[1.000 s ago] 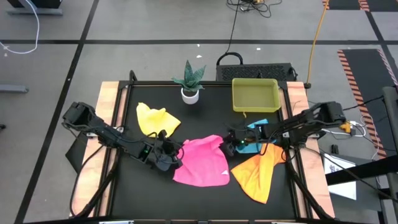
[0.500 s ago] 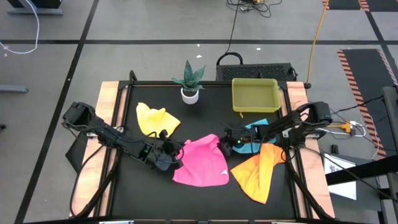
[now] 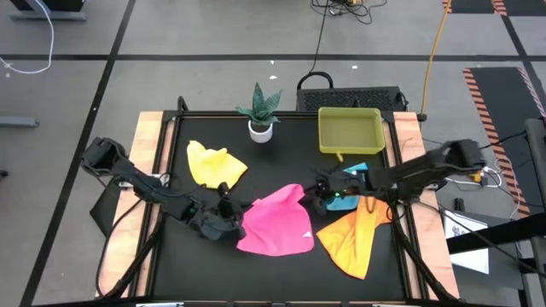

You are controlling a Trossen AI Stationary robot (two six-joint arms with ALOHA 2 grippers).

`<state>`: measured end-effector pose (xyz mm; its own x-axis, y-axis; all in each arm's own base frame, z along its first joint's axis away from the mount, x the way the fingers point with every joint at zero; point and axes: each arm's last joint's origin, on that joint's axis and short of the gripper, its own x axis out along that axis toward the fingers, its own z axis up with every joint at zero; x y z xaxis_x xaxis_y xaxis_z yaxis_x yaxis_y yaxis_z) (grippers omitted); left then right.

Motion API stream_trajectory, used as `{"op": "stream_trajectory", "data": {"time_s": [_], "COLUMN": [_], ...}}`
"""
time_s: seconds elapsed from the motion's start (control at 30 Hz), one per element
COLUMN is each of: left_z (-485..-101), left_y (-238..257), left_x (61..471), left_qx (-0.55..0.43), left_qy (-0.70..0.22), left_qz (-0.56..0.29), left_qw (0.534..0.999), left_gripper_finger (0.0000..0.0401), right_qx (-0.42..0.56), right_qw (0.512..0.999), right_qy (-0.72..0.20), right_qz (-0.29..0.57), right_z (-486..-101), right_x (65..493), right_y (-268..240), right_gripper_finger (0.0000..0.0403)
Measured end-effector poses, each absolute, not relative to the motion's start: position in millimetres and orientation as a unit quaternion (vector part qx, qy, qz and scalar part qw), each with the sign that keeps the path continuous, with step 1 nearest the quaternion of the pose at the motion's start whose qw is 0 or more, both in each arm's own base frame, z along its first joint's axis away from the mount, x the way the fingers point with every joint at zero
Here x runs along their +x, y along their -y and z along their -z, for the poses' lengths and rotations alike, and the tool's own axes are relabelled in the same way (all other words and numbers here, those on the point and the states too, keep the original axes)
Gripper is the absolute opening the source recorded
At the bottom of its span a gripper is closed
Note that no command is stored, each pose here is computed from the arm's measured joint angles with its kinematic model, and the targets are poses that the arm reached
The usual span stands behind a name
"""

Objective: Fold microfiber towels
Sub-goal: Fold the pink microfiber cloth

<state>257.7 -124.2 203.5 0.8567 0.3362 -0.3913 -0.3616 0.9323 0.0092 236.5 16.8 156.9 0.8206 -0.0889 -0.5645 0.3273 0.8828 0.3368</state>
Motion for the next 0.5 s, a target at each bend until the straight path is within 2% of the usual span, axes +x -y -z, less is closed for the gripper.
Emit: {"op": "stream_trajectory", "data": {"time_s": [0.17,0.37,0.43,0.5], "left_z": [-213,-213,-213,-212], "left_y": [134,139,136,129], "left_x": [252,250,251,252], "left_qx": [-0.049,-0.039,-0.030,-0.021], "left_qy": [-0.173,-0.169,-0.166,-0.160], "left_qz": [-0.159,-0.151,-0.177,-0.210], "left_qw": [0.971,0.973,0.970,0.964], "left_gripper_finger": [0.0018,0.0006,0.0005,0.0010], "right_qx": [0.198,0.180,0.166,0.142], "right_qw": [0.939,0.958,0.969,0.973], "right_qy": [-0.262,-0.198,-0.175,-0.173], "right_qz": [0.105,-0.098,-0.052,0.053], "right_z": [-187,-222,-227,-223], "right_x": [209,191,188,187], "right_y": [-29,-54,-53,-46], "right_gripper_finger": [0.0001,0.0001,0.0000,0.0000]}}
